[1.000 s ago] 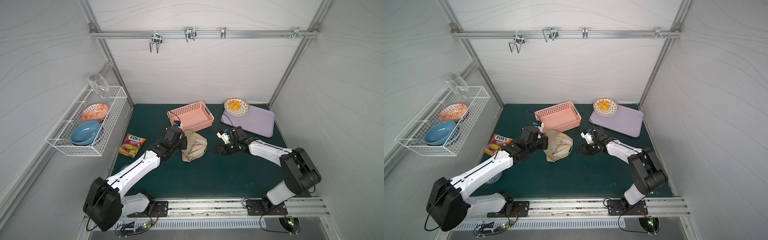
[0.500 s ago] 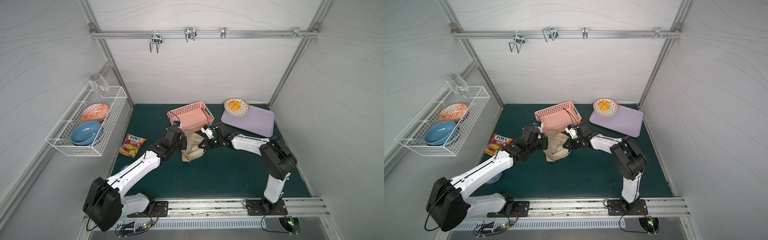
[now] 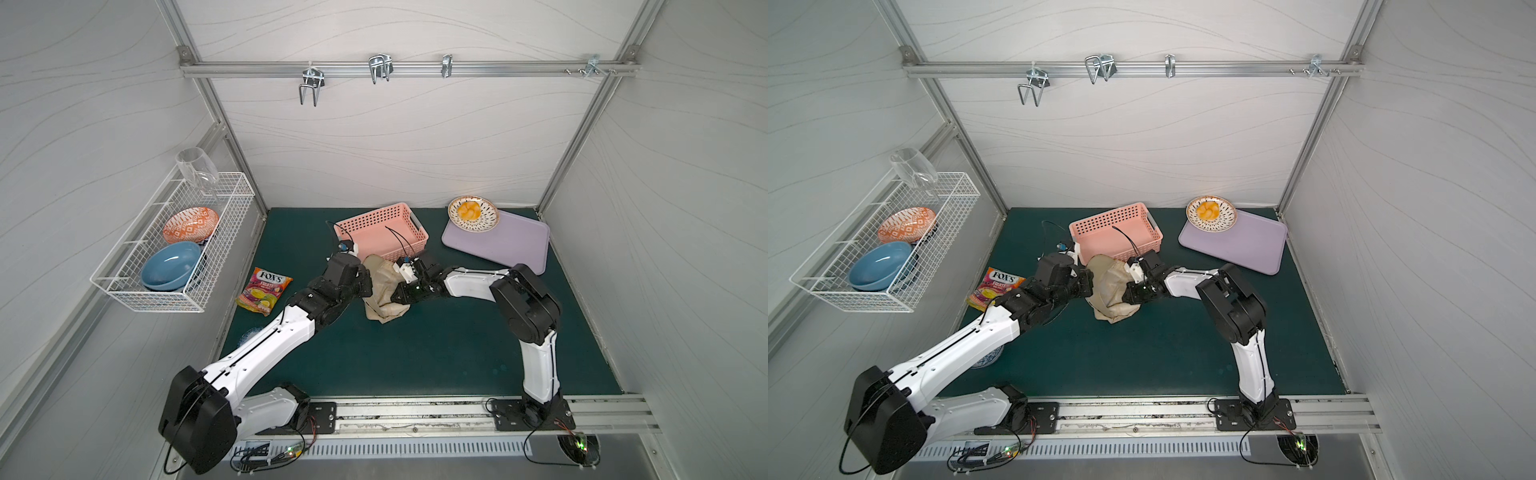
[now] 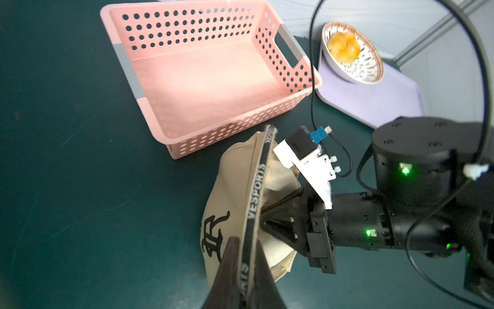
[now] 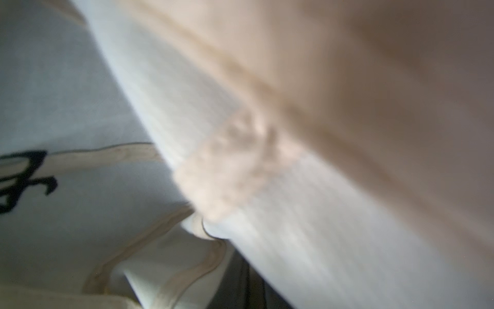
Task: Turn the baseball cap inside out
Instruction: Turn over the baseball cap.
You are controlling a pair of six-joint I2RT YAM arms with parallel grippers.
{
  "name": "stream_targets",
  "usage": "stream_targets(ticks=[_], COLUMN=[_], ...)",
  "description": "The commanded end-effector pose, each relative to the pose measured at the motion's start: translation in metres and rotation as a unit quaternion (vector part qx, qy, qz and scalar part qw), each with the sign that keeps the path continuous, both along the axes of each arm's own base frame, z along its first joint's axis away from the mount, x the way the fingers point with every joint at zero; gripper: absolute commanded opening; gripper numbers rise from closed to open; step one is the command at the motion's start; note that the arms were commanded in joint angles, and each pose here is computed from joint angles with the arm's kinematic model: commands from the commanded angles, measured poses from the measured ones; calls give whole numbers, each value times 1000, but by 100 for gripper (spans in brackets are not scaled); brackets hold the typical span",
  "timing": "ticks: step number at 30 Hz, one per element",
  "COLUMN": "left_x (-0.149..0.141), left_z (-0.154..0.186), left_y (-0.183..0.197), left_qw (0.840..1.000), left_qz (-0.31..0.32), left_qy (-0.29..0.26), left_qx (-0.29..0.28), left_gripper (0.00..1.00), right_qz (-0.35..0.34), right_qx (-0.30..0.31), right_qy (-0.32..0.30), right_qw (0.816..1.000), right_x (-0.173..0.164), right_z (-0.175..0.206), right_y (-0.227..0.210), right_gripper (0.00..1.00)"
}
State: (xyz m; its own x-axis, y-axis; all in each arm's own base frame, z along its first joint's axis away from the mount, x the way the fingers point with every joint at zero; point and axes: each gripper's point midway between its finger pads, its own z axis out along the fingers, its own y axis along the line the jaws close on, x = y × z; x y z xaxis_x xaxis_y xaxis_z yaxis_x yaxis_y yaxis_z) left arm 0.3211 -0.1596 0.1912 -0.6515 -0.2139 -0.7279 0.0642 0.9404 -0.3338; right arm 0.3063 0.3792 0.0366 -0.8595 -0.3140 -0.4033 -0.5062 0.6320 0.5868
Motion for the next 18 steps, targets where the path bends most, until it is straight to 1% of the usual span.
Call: stream_targets(ticks=[1,2,3,5,8,11,14,17,18], left_x=[7,7,6,5,3,-4,-16,-29,-34], left_z=[38,44,51,65,89,119,161,197,208], left_y=[11,10,8,1,-10,-23,-31,-39,-42], left_qw=[994,993,991,988,980,966,941,914,906], left_qz=[70,72,68,53,27,-28,-75,-125,-144], left_qy=[-41,-47,-54,-70,-102,-151,-217,-274,-289], left_qx=[-70,-85,-97,-124,-171,-208,-248,-271,-275], left_gripper=[0,0,0,0,0,0,0,0,0], right_qz=[-14,-25,-34,-51,-59,-67,-66,-61,-62], right_qx=[40,47,60,73,106,159,202,238,251], right_qy=[-38,-44,-55,-66,-54,-47,-47,-62,-74], right_qw=[998,998,996,994,991,984,976,967,963], right_x=[6,7,9,7,-6,-17,-28,-36,-40], right_z=[45,55,70,90,108,133,158,190,204], right_y=[-11,-19,-26,-44,-66,-87,-105,-120,-126], right_gripper=[37,41,44,48,52,56,58,60,62])
